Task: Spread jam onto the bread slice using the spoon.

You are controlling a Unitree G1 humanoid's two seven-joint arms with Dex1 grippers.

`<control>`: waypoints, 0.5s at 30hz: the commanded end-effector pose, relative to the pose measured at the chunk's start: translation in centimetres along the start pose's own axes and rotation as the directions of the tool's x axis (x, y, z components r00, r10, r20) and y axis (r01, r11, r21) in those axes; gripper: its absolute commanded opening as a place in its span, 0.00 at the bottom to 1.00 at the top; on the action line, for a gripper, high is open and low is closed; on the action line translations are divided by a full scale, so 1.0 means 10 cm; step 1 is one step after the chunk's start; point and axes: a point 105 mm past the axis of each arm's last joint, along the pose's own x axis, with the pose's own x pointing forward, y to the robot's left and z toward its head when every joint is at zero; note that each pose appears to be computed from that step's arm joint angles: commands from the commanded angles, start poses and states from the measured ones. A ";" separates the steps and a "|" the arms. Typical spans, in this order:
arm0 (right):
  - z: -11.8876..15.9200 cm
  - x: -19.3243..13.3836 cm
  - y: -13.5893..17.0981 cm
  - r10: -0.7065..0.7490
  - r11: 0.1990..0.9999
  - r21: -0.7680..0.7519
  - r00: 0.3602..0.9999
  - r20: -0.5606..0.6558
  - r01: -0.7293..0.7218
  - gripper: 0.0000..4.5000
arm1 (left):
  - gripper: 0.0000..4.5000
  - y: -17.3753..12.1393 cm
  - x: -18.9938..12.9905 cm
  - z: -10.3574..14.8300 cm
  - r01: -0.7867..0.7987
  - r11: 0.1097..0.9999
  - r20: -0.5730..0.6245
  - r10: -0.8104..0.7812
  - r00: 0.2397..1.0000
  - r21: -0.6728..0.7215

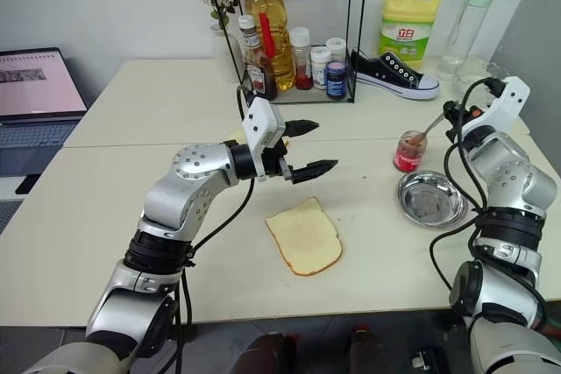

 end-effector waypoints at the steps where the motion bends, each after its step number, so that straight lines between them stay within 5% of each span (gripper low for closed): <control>1: 0.19 -0.02 0.17 0.065 0.986 -0.158 0.995 0.074 -0.053 0.01 | 1.00 0.00 0.01 0.15 0.007 0.999 0.036 -0.009 0.999 0.051; 7: 0.03 -0.01 0.30 0.132 0.914 -0.391 0.991 0.034 -0.108 0.01 | 1.00 0.00 -0.01 0.14 0.004 0.999 0.035 -0.006 0.999 0.052; 15: -0.10 0.01 0.34 0.153 0.918 -0.370 0.988 -0.010 -0.145 0.01 | 1.00 0.01 -0.03 0.15 -0.002 0.999 0.035 0.000 0.999 0.053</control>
